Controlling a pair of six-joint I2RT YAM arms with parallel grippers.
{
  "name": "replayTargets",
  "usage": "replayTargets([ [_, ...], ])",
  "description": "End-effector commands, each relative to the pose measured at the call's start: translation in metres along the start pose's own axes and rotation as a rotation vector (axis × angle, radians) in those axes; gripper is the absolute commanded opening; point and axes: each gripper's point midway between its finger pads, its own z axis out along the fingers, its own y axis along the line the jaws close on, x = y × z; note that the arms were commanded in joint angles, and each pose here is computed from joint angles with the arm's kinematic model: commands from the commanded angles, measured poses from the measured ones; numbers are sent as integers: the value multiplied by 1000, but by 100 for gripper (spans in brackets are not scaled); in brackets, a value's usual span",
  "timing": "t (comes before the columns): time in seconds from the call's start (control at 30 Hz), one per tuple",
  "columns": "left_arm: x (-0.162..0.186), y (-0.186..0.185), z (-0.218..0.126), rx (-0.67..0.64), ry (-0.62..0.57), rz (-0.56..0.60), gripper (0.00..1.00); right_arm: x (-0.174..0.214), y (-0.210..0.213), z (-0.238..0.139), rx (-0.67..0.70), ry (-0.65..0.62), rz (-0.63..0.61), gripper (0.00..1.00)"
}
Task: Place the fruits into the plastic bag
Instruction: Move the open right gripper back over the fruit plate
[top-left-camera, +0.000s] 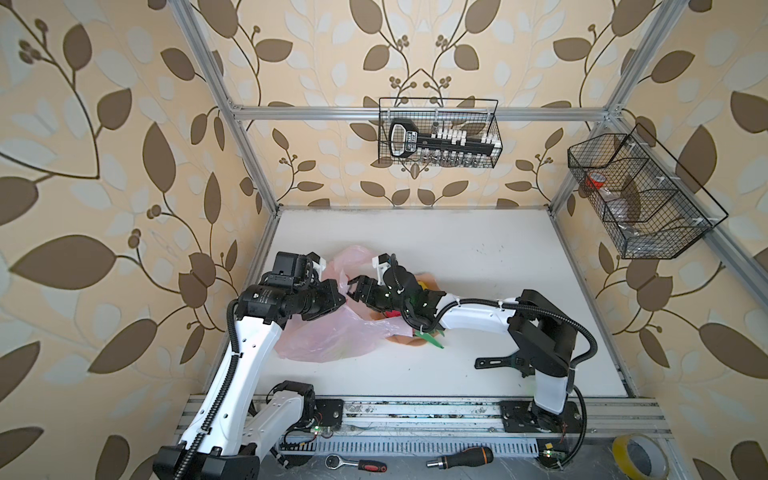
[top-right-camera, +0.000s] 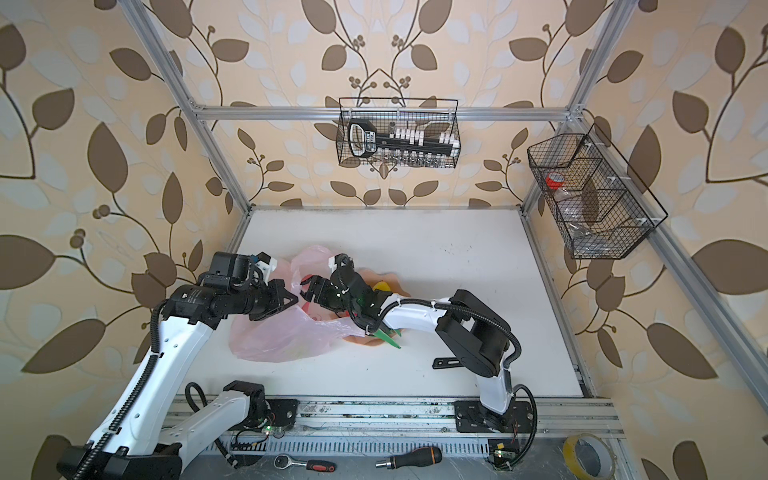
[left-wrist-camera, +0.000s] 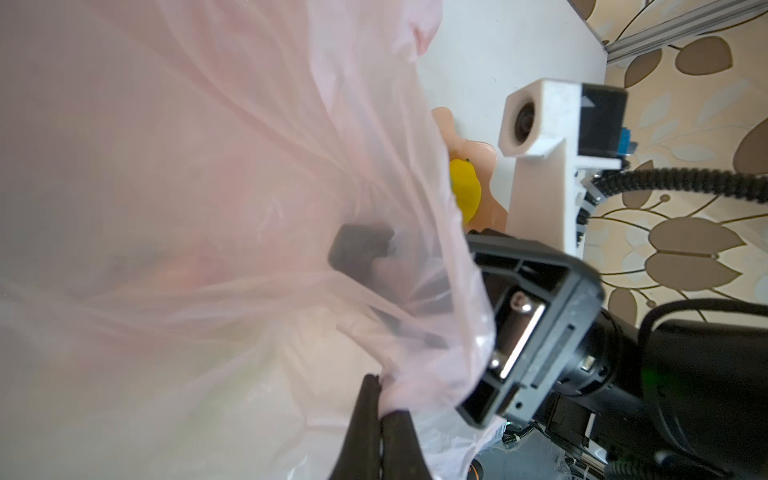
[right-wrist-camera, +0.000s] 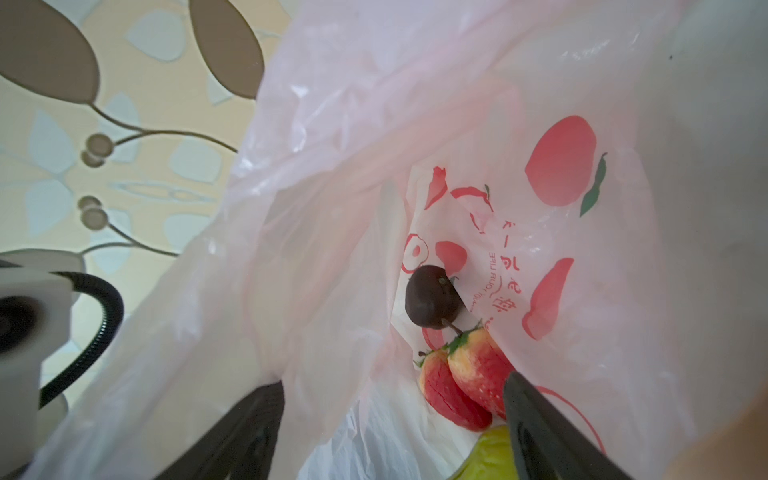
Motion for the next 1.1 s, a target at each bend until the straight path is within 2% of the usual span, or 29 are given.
replayTargets([
  [0.0, 4, -7, -3, 35, 1, 29, 0, -22, 8, 3, -45, -98, 7, 84],
  [0.13, 5, -7, -4, 34, 1, 36, 0, -26, 3, 8, -59, -100, 55, 83],
  [0.17, 6, -6, -3, 30, 3, 36, 0, -33, 15, 8, -84, -115, 55, 84],
  [0.4, 6, 0, -5, -3, 0, 38, 0, -45, 22, -6, -83, -141, 32, 84],
  [0.43, 6, -1, -5, -1, -1, 39, 0, -42, 11, -11, -60, -145, 30, 84],
  [0.8, 9, -4, -2, 30, 6, 47, 0, -70, 38, -57, -183, -304, -38, 85],
  [1.07, 13, -5, -2, 46, 16, 51, 0, -97, 52, -65, -247, -393, -43, 85],
])
